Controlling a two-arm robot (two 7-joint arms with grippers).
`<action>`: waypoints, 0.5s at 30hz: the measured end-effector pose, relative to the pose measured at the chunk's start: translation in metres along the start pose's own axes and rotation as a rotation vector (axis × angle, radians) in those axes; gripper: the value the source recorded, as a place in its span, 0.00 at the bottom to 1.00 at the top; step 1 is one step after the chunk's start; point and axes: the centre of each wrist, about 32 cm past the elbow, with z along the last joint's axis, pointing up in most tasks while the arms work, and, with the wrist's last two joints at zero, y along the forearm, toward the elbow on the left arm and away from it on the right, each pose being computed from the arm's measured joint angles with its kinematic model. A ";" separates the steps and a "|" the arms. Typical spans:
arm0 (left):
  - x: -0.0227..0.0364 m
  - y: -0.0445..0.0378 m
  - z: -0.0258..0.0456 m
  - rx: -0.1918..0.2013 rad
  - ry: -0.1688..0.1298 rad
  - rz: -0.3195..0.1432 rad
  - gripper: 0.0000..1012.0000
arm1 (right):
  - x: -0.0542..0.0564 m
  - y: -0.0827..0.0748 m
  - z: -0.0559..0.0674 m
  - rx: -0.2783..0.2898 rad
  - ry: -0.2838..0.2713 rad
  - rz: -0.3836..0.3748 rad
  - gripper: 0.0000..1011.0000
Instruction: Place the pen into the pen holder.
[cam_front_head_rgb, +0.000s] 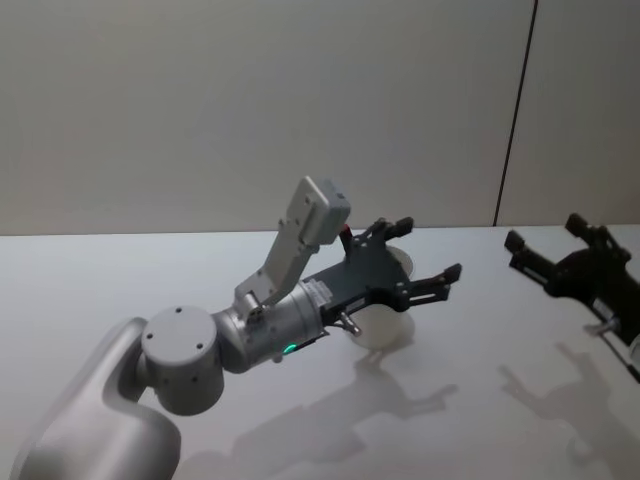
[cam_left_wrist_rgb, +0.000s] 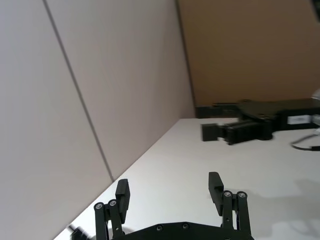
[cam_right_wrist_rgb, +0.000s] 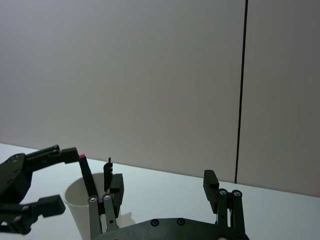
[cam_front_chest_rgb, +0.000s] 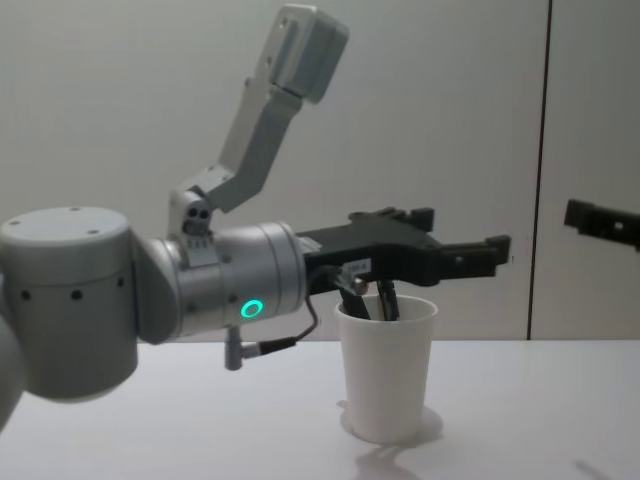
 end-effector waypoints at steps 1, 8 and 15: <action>-0.0007 0.0015 -0.0002 0.002 -0.001 0.009 0.99 | -0.002 -0.001 -0.001 -0.002 -0.004 -0.003 0.99; -0.0075 0.0144 -0.0007 0.017 -0.016 0.097 0.99 | -0.027 -0.012 -0.008 -0.020 -0.041 -0.032 0.99; -0.0137 0.0245 -0.0007 0.028 -0.029 0.165 0.99 | -0.045 -0.021 -0.012 -0.029 -0.070 -0.058 0.99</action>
